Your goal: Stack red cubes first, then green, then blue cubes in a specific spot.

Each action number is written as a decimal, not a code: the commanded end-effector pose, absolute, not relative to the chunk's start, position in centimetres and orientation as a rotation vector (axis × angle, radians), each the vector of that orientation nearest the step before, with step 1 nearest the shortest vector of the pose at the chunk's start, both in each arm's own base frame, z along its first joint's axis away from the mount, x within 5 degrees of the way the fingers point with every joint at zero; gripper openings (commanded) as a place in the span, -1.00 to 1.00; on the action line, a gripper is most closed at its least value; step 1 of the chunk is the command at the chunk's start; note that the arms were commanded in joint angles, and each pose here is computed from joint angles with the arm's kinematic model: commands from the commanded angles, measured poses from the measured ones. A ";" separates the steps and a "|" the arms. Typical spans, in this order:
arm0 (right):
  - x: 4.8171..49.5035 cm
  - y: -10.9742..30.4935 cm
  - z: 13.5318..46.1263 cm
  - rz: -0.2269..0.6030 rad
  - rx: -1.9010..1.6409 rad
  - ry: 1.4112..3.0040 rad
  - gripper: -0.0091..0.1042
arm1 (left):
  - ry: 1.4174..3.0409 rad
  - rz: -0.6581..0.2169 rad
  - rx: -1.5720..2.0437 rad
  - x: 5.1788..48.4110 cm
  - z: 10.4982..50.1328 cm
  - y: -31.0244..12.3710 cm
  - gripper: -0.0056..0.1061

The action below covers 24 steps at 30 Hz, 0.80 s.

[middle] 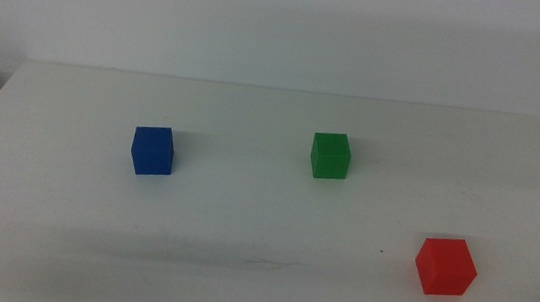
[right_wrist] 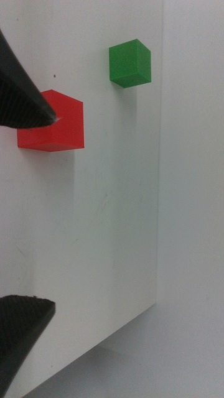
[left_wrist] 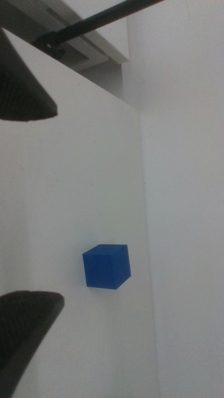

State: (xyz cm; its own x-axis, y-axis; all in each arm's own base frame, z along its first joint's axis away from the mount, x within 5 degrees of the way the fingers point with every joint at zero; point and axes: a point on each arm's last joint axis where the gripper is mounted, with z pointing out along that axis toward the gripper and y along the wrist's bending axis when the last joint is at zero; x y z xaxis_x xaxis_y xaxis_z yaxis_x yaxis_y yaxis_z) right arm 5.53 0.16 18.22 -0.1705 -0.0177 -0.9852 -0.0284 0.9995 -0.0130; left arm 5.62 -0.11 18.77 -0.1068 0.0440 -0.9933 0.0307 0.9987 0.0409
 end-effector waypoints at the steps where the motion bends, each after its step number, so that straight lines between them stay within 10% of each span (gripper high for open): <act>1: 5.4 0.1 19.7 0.015 -0.018 1.623 0.69 | 1.574 -0.009 0.043 5.5 19.7 -0.2 0.78; 24: 8.8 0.7 24.4 0.147 0.056 1.915 0.69 | 1.574 -0.009 0.043 5.5 19.7 -0.2 0.78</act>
